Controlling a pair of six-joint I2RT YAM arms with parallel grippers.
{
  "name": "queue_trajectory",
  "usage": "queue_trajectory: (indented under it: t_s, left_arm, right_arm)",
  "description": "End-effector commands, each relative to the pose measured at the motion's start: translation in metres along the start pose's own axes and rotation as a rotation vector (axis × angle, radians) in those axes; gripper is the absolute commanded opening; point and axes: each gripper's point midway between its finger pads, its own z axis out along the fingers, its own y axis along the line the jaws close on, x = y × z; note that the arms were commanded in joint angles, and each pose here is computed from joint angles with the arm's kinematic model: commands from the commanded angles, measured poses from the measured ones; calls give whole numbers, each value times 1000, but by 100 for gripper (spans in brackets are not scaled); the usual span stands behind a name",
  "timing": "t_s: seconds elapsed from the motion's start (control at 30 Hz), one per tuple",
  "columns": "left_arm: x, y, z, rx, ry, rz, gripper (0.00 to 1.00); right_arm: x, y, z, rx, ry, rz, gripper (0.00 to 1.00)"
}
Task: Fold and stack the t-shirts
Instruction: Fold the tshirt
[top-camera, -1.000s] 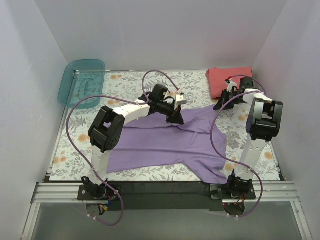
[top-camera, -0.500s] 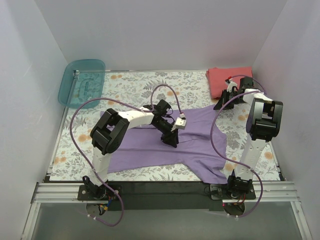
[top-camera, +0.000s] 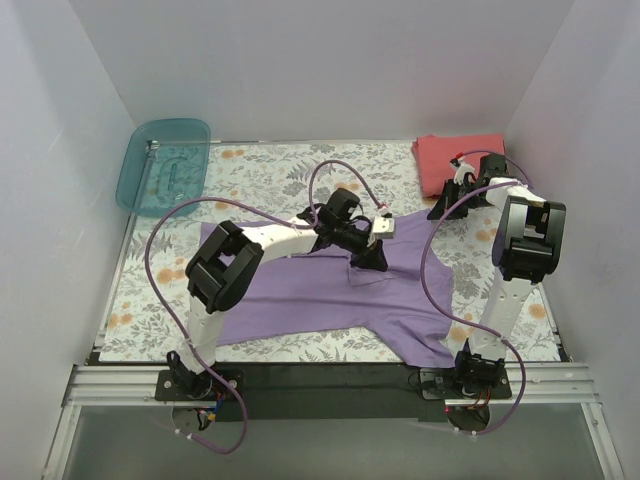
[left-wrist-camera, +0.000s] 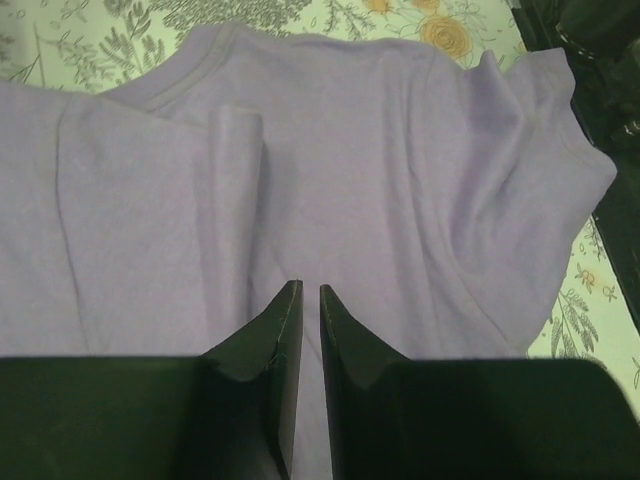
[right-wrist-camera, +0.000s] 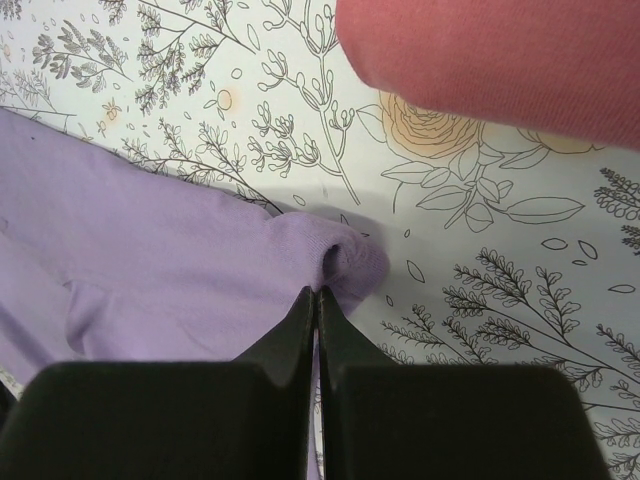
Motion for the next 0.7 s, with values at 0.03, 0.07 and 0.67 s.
queue_trajectory:
  t_s: [0.03,0.07,0.67]
  left_arm:
    - [-24,10,15,-43,-20,76,12]
    - [-21,12,19,-52,-12,65,13]
    - [-41,-27,-86,-209,-108,-340,30]
  right_arm:
    - [-10,1,-2,-6,-27,-22,1]
    - [-9,1,-1,-9,-26,-20,4]
    - [5,43,-94,115,-1,-200,64]
